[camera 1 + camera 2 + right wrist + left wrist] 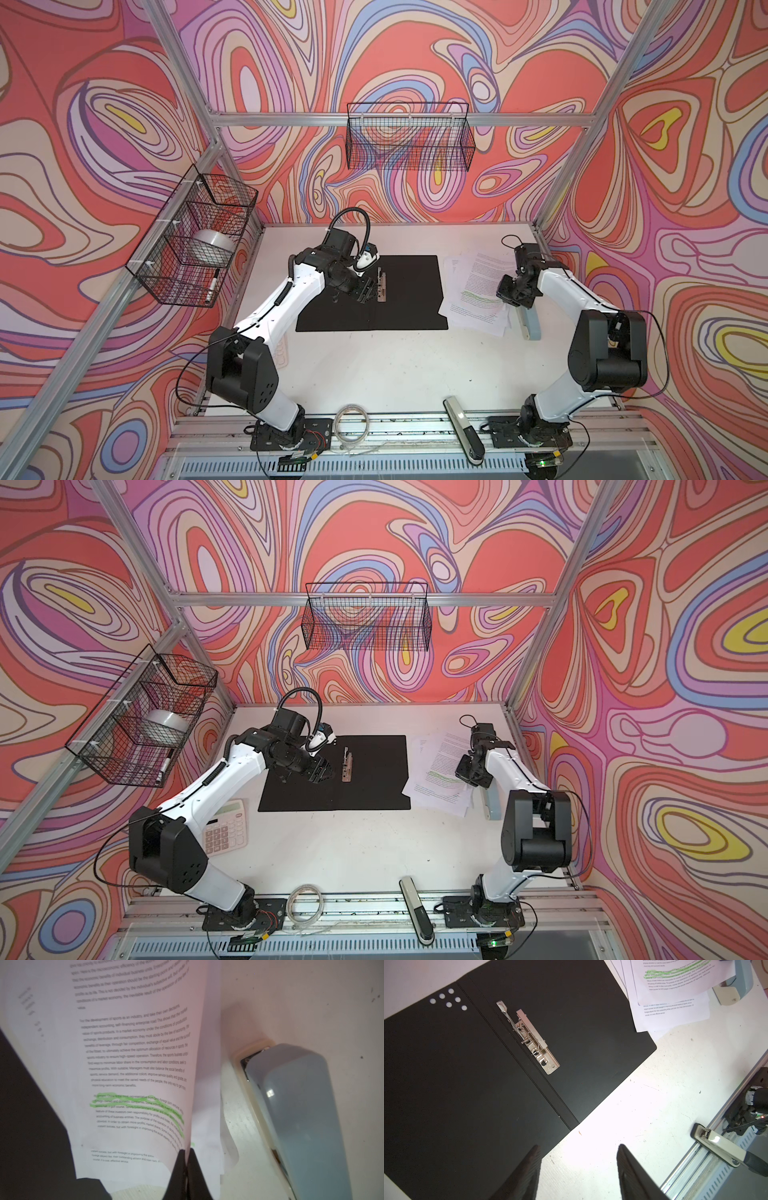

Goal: Put the files into the folder
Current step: 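Pinch the paper stack edge with the right gripper and lift it, then carry the papers with the right gripper onto the open folder beside the clip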

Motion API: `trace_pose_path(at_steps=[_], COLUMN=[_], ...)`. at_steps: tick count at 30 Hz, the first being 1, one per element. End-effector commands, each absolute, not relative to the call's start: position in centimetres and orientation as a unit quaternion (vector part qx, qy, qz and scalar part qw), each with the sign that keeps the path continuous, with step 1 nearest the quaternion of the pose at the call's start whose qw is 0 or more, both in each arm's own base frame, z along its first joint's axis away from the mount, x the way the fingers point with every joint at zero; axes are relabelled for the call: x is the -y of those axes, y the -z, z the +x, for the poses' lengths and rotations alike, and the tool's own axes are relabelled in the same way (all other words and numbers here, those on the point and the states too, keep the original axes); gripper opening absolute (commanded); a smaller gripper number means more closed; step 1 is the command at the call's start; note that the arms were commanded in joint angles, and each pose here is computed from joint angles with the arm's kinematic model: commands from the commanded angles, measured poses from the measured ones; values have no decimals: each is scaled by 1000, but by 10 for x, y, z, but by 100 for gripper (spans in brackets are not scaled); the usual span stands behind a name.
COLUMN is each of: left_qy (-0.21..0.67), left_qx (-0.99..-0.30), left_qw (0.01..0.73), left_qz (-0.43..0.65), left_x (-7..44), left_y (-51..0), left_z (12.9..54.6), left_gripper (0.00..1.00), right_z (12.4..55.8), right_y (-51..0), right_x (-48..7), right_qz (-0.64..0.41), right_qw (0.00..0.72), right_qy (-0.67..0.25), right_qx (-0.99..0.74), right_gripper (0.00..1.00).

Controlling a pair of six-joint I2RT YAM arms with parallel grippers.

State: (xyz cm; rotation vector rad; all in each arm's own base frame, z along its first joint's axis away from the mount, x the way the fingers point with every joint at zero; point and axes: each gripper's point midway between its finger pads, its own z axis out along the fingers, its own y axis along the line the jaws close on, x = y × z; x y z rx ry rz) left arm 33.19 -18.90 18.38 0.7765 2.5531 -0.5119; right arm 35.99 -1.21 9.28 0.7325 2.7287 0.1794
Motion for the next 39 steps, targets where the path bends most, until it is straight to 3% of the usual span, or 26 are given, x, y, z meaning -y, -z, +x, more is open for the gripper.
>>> trace_pose_path(at_steps=[1,15,25,29,39], left_qy=[173,100,118,117,122], left_qx=[-913,-933,-947,-946,-946], left_qw=[238,283,273,277,276], left_qz=[284,199,123,122,121], left_x=[185,144,108,105,106], left_y=[-209,-215,-218,-221,-223], left_z=[331,347,360,361,362], left_gripper=[59,64,67,67,67], right_z=[370,389,366,362,347], right_y=[-131,-240,-289,-276,-167], right_x=[-7,-139,-226,-231,-228], right_qz=[225,63,-12,-11,12], right_qw=[189,255,269,274,188], right_qy=[-105,-188,-309,-333,-312], right_qx=[-950,-947,-912,-902,-931], right_gripper=[0,0,0,0,0])
